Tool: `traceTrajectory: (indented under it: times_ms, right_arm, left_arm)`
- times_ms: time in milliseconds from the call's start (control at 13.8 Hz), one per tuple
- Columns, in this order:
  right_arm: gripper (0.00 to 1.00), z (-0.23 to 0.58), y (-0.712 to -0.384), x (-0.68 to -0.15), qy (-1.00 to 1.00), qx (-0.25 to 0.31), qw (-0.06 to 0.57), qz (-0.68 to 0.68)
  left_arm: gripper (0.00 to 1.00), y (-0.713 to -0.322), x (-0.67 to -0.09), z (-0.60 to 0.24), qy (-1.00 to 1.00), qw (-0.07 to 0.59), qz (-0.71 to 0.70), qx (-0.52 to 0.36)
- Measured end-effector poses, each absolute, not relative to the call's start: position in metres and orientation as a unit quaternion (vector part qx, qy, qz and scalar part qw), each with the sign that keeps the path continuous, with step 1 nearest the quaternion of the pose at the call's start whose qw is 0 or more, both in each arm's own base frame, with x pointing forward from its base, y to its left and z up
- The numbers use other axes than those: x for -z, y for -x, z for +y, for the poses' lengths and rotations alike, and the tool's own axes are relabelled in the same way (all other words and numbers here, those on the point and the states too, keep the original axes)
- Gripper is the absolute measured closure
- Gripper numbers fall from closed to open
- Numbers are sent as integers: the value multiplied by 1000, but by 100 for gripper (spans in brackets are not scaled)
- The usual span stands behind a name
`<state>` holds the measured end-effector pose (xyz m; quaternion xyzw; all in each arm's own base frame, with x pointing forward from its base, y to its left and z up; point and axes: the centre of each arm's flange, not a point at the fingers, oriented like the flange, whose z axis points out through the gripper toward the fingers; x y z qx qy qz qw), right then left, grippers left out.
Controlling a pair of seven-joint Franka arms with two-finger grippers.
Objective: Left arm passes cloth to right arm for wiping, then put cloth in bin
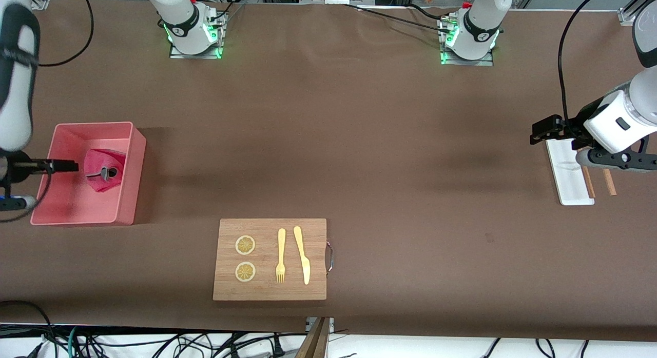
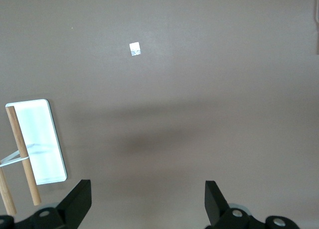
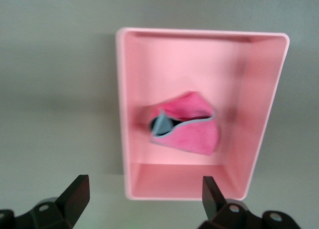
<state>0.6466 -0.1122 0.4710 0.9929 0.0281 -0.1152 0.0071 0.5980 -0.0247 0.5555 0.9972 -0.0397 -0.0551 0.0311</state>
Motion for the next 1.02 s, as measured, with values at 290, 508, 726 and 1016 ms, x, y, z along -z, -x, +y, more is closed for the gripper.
traceTrajectory:
  times_ms: [290,508,726,1016]
  right_arm:
    - [0,-70,-613,-542,-996,70,-18,57]
    - [0,-68,-600,-577,-998,35,-9,59]
    - [0,-77,-589,-604,-999,3,-6,53]
    - [0,-62,-586,-606,-998,10,-3,59]
  left_arm:
    - [0,-598,-556,-25,-997,31,-40,55]
    - [0,-598,-556,-25,-997,31,-40,55]
    - [0,-598,-556,-25,-997,31,-40,55]
    - [0,-598,-556,-25,-997,31,-40,55]
